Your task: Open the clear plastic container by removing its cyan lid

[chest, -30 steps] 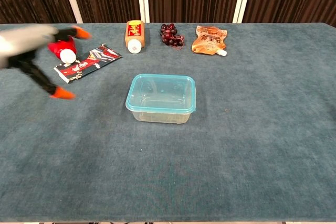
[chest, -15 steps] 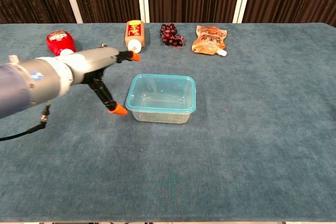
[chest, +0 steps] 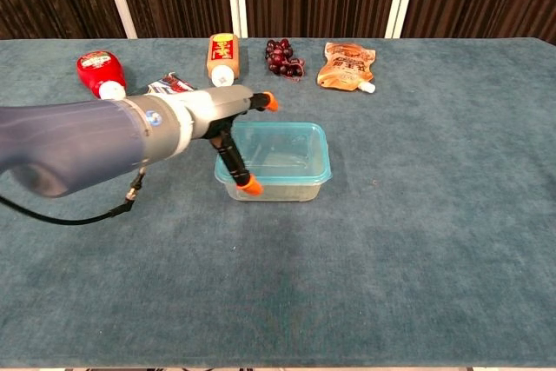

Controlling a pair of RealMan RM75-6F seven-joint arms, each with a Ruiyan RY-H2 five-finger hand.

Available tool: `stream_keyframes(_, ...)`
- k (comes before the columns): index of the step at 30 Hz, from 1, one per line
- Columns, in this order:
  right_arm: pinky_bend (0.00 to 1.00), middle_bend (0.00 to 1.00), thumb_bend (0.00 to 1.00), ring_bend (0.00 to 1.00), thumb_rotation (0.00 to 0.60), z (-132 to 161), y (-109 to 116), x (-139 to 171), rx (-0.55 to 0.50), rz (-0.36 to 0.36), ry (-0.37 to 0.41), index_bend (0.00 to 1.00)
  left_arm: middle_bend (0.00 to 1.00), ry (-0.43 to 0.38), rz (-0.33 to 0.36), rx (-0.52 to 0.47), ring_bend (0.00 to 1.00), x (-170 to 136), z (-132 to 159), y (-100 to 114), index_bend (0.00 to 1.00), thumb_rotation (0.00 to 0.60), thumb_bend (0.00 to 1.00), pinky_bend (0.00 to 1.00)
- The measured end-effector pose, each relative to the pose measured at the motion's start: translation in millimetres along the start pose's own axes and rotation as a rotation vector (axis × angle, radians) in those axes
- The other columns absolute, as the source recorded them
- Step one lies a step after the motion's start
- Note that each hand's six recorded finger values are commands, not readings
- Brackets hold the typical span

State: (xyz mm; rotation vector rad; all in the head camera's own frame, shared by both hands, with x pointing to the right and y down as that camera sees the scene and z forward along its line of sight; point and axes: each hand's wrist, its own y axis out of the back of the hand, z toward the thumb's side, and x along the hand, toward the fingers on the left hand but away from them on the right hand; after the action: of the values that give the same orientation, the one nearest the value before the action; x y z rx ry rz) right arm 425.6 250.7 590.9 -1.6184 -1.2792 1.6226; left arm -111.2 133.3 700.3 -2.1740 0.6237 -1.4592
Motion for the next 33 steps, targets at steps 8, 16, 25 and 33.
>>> stream_keyframes(8, 0.00, 0.00, 0.22, 0.00, 0.600, -0.6, -0.1, -0.1, -0.006, 0.004, -0.006, 0.00, 0.08, 0.032, -0.020, 0.035, 0.12, 12.0, 5.1, -2.3, 0.00, 0.600, 0.00, 0.30)
stream_keyframes(16, 0.00, 0.00, 0.22, 0.00, 0.600, -0.1, -0.3, 0.6, -0.011, 0.005, -0.011, 0.00, 0.22, 0.025, -0.028, 0.071, 0.19, 22.0, 9.4, -3.0, 0.07, 0.600, 0.04, 0.39)
stream_keyframes(25, 0.00, 0.00, 0.22, 0.00, 0.600, 0.5, 1.7, -0.3, -0.011, 0.005, -0.016, 0.00, 0.22, -0.094, -0.001, 0.148, 0.19, 24.6, 20.4, 2.8, 0.10, 0.600, 0.04, 0.39)
stream_keyframes(33, 0.00, 0.00, 0.22, 0.00, 0.600, 11.2, 2.9, -3.6, 0.008, 0.002, 0.004, 0.00, 0.23, -0.264, 0.028, 0.271, 0.19, 26.1, 26.2, 10.9, 0.10, 0.600, 0.04, 0.39)
